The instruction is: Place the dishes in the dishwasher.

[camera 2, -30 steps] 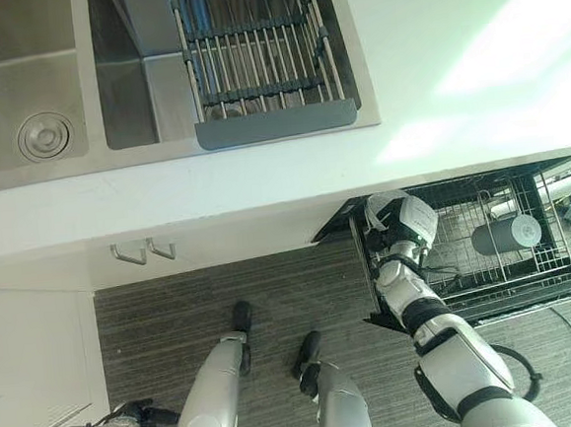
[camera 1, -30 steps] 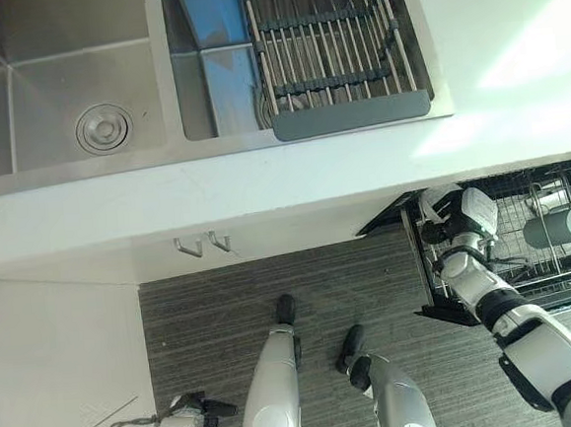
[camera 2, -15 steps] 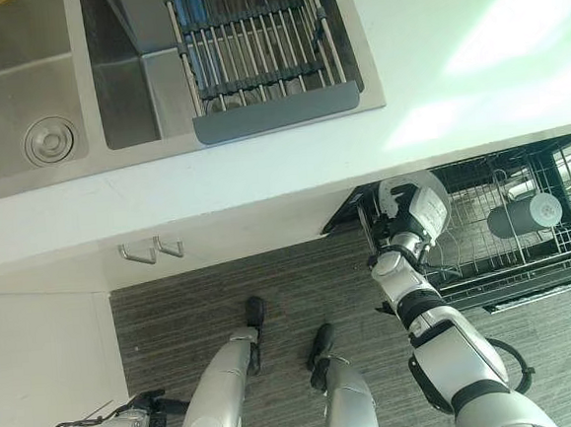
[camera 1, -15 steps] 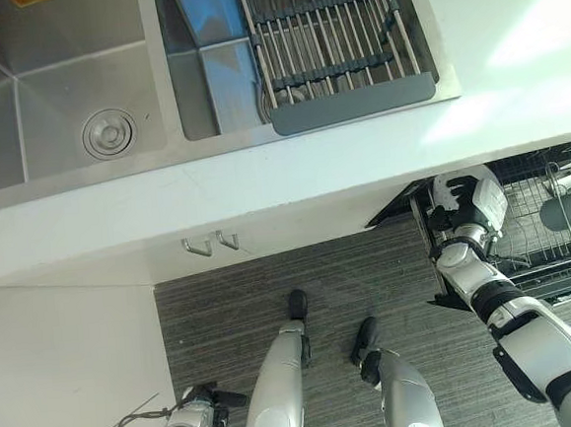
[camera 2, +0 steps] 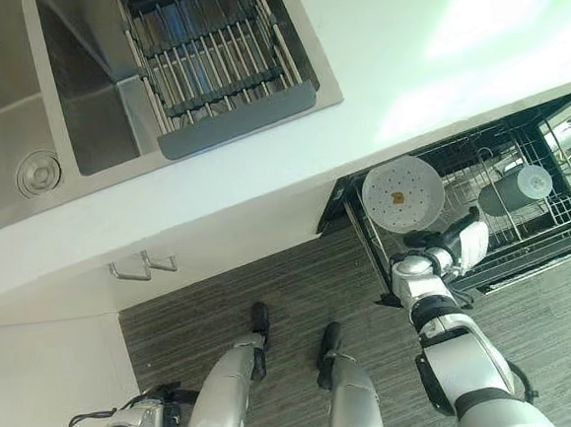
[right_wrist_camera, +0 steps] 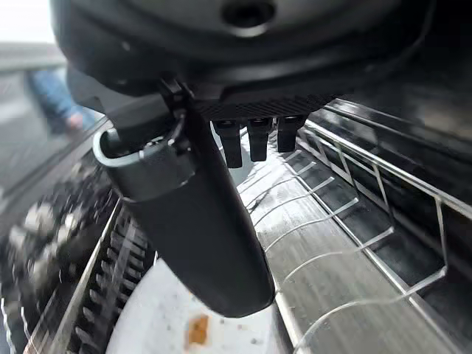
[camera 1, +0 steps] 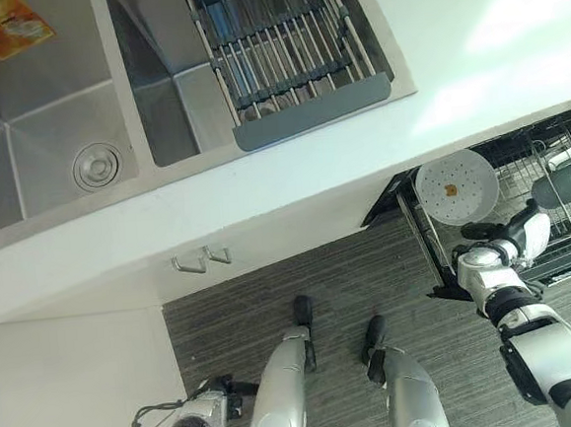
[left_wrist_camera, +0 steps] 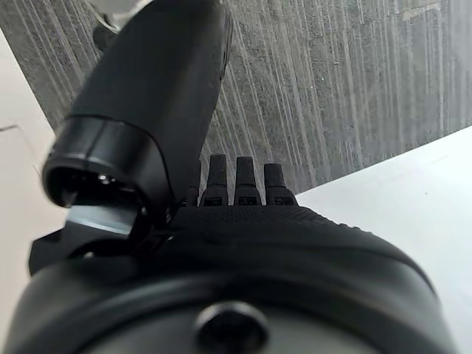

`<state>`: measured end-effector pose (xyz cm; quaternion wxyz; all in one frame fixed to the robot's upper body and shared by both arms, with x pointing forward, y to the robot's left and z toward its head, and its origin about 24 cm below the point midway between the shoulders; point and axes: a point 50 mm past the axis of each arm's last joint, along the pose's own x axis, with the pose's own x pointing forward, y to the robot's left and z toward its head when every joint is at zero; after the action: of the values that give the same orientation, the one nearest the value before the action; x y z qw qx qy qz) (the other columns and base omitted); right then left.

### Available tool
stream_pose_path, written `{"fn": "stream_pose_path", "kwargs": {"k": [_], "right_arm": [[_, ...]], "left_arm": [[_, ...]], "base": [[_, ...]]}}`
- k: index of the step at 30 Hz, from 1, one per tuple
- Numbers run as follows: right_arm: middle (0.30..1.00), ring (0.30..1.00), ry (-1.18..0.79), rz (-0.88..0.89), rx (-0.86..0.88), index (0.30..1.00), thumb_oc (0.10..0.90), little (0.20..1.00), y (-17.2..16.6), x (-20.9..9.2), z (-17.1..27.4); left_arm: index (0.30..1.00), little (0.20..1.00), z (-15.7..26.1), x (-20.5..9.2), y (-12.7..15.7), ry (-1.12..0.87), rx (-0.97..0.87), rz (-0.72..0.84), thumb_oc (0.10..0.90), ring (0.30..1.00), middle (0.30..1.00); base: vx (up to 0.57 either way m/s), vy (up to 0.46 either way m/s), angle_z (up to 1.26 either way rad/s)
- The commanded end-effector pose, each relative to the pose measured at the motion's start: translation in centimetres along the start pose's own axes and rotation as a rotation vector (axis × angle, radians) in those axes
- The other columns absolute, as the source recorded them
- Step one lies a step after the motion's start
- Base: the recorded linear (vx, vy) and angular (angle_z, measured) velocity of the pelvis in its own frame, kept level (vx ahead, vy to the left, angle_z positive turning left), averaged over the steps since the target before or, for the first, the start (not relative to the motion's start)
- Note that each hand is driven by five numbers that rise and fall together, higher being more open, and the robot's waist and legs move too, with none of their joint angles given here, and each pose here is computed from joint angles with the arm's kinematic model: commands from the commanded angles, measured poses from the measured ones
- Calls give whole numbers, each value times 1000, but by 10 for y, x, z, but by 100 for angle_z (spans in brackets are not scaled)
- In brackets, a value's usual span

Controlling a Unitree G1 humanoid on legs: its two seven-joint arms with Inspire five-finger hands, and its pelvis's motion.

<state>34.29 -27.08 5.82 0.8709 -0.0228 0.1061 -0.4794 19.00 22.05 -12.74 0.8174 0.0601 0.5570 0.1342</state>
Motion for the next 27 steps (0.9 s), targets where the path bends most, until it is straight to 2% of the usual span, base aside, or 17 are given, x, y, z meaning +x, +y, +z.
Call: {"fn": "stream_pose_path", "kwargs": {"k": [1, 5, 6, 10, 13, 14, 15, 17, 20, 23, 25, 27], "right_arm": [[900, 900, -316, -83, 320, 900, 800, 900, -18, 0, 58], [900, 900, -459, -40, 402, 900, 800, 900, -22, -22, 70], [900, 900, -546, 29, 470, 900, 800, 900, -25, -36, 80], [900, 900, -648, 179, 590, 900, 800, 900, -30, -60, 96], [900, 900, -798, 141, 731, 900, 800, 900, -67, -72, 113], [900, 900, -857, 86, 865, 900, 800, 900, -95, -71, 122], [900, 900, -861, 64, 884, 900, 800, 900, -99, -71, 122], [900, 900, -841, -33, 943, 900, 800, 900, -115, -66, 120], [900, 900, -697, -186, 976, 900, 800, 900, -138, -46, 99], [900, 900, -480, -121, 1063, 900, 800, 900, -151, -22, 61], [900, 900, -350, -95, 1029, 900, 800, 900, -156, -10, 26], [900, 900, -233, -148, 977, 900, 800, 900, -163, 0, -4]], "left_arm": [[900, 900, -41, 1, 0, 146, -70, 16, 800, 900, 900], [900, 900, -37, -1, -11, 118, -152, -22, 800, 900, 900], [900, 900, -38, -1, -13, 117, -170, -30, 800, 900, 900], [900, 900, -46, -2, -13, 137, -190, -21, 800, 900, 900], [900, 900, -65, -2, -7, 163, -195, -7, 800, 900, 900], [900, 900, -76, -2, -2, 182, -200, -6, 800, 900, 900], [900, 900, -78, -2, -1, 183, -197, -7, 800, 900, 900], [900, 900, -85, -2, 0, 194, -186, -18, 800, 900, 900], [900, 900, -93, -2, 6, 193, -166, -27, 800, 900, 900], [900, 900, -94, -1, 17, 165, -115, -20, 800, 900, 900], [900, 900, -96, -1, 21, 161, -83, -25, 800, 900, 900], [900, 900, -99, -1, 24, 173, -85, -28, 800, 900, 900]], "base": [[30, 109, -20], [6, 64, -8], [-10, 47, -9], [15, 6, -10], [40, -30, -20], [14, 14, -12], [13, 32, -18], [-14, 31, -20], [-24, 5, -9], [13, -50, -8], [38, -48, -7], [54, -55, -6]]}}
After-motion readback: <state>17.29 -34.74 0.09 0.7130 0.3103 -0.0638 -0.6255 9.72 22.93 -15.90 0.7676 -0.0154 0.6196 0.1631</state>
